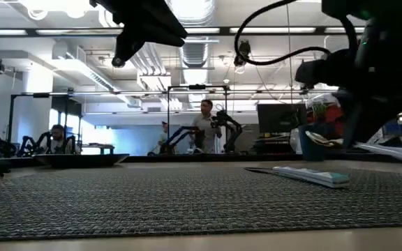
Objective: Set table place
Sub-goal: Put the white and blue patterned spoon on the dark blue table mat
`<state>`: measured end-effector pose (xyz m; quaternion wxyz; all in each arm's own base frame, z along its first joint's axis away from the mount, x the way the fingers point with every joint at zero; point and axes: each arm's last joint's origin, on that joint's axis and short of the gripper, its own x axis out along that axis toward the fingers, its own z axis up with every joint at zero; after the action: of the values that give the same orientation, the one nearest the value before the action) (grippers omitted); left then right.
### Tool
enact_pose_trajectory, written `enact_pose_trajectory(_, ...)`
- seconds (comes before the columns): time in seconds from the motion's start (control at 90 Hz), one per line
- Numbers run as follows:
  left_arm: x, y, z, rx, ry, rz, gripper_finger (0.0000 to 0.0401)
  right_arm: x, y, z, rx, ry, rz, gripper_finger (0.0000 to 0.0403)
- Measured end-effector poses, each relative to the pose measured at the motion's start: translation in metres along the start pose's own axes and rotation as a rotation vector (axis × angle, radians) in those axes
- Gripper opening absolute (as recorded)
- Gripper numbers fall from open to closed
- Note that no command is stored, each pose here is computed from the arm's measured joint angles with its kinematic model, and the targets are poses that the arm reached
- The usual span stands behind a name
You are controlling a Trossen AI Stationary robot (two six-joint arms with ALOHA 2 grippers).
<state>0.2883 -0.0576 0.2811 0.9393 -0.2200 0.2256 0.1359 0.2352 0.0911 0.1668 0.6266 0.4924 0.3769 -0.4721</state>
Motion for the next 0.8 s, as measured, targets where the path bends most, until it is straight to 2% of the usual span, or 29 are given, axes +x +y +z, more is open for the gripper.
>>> enact_pose_trajectory(0.8, 0.000, 0.000, 0.000, 0.011, 0.000, 0.000, 0.0059, 0.015, 0.005, -0.010, 0.003, 0.059, -0.011, 0.0006)
